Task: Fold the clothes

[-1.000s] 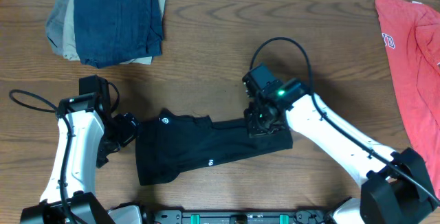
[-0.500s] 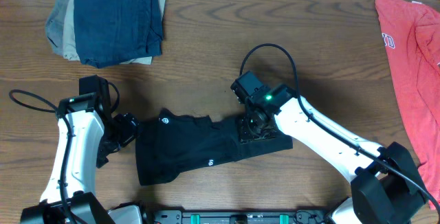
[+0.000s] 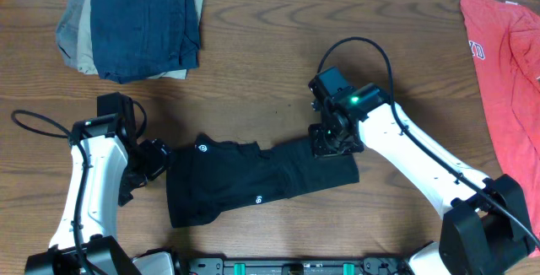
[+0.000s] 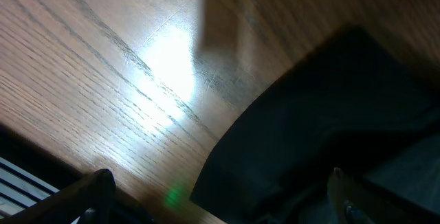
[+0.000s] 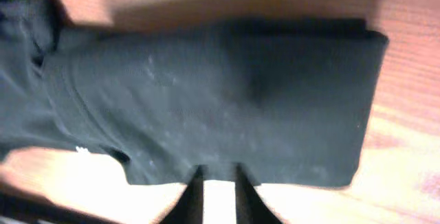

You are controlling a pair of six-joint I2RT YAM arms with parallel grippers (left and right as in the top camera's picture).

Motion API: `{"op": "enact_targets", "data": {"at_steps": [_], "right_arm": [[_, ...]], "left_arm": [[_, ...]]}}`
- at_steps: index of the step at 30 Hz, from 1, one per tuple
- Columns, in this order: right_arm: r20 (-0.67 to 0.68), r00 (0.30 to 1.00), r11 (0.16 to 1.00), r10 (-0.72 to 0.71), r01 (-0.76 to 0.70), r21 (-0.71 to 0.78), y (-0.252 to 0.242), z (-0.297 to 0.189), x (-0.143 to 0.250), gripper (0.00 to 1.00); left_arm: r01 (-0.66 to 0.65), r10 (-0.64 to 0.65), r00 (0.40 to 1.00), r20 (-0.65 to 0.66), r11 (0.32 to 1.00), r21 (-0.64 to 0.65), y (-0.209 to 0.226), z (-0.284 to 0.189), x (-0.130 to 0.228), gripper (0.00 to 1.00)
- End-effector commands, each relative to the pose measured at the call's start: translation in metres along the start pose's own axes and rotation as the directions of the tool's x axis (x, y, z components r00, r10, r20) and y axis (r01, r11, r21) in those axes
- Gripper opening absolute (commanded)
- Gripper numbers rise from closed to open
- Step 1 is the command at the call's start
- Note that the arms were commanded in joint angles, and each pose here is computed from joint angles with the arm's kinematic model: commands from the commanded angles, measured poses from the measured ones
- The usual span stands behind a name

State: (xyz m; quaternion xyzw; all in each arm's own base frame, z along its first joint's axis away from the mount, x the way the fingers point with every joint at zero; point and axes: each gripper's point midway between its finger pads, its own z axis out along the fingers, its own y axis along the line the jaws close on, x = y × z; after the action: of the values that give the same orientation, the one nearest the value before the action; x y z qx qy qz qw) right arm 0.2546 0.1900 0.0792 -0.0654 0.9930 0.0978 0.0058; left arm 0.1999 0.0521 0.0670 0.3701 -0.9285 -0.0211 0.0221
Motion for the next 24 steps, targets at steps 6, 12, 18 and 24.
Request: {"op": "enact_targets", "data": {"at_steps": [6, 12, 18, 24], "right_arm": [[-0.042, 0.994, 0.97, -0.099, 0.087, -0.228, 0.048, 0.026, 0.019, 0.01], [-0.03, 0.994, 0.96, -0.102, 0.09, -0.264, 0.065, 0.045, 0.025, 0.09], [-0.041, 0.995, 0.963, -0.087, 0.073, -0.259, 0.065, 0.073, 0.016, 0.05], [0.038, 0.994, 0.951, -0.103, 0.11, -0.288, 0.069, 0.094, -0.012, 0.01]], "left_arm": [[-0.003, 0.003, 1.0, 0.005, 1.0, 0.002, 0.0, -0.003, -0.001, 1.0], [-0.003, 0.003, 1.0, 0.005, 1.0, 0.002, 0.0, -0.003, -0.001, 1.0], [-0.003, 0.003, 1.0, 0.005, 1.0, 0.002, 0.0, -0.003, -0.001, 1.0], [-0.003, 0.003, 1.0, 0.005, 1.0, 0.002, 0.0, -0.003, -0.001, 1.0]]}}
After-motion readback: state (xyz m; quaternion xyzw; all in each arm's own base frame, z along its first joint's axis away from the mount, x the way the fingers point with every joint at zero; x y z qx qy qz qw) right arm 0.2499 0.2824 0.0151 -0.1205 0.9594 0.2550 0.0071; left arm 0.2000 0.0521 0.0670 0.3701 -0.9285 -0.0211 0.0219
